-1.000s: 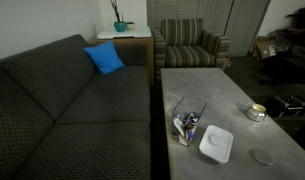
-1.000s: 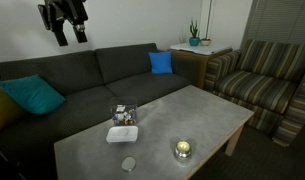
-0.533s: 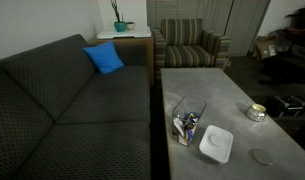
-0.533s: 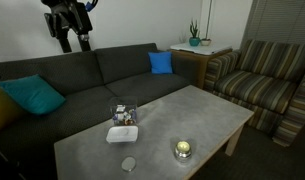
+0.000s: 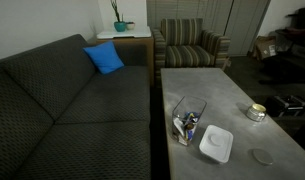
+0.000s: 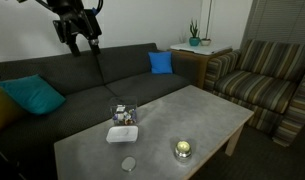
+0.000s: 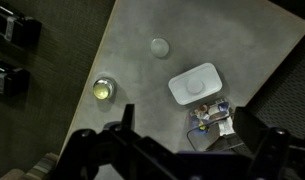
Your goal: Place the lid on the container then push the button
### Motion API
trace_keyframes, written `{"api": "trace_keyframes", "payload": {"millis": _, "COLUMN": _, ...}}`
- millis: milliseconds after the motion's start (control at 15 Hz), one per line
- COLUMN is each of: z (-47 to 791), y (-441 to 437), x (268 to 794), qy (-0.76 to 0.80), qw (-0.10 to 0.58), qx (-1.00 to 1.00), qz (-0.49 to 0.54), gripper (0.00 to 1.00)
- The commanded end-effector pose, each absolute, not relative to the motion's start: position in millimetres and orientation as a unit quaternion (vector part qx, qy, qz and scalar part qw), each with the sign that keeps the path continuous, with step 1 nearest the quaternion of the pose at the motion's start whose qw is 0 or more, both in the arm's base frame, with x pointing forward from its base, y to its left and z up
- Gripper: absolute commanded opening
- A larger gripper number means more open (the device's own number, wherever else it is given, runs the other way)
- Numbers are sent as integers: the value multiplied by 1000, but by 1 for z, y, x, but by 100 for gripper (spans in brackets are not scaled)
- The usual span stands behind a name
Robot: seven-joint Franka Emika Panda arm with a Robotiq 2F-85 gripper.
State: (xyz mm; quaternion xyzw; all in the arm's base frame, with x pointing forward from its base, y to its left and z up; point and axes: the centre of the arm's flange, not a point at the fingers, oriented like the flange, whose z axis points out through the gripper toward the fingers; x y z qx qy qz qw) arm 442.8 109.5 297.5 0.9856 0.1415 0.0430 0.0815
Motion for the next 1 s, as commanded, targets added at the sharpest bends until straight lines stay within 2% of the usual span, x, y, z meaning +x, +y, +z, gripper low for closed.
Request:
{"api": "trace_keyframes", "payload": {"millis": 0, "z": 248, "y": 105, "x": 467, "qy": 167, "qw": 74, "qx": 980, "qz": 78, "gripper": 100}}
{"api": "trace_keyframes", "payload": {"millis": 467, "z": 167, "y": 124, "x": 493, "qy": 258, "qw": 19, "qx": 964, "qz": 68, "gripper": 100}}
{"api": "trace_keyframes", "payload": {"millis": 533, "z": 191, "y": 115, "x": 471, "qy": 223, "qw": 34, "qx": 971, "qz": 77, "gripper": 100}}
{"api": "trace_keyframes", "payload": {"millis": 933, "z": 187, "y": 118, "x": 475, "qy": 224, "qw": 32, "qx": 971, "qz": 77, "gripper": 100}}
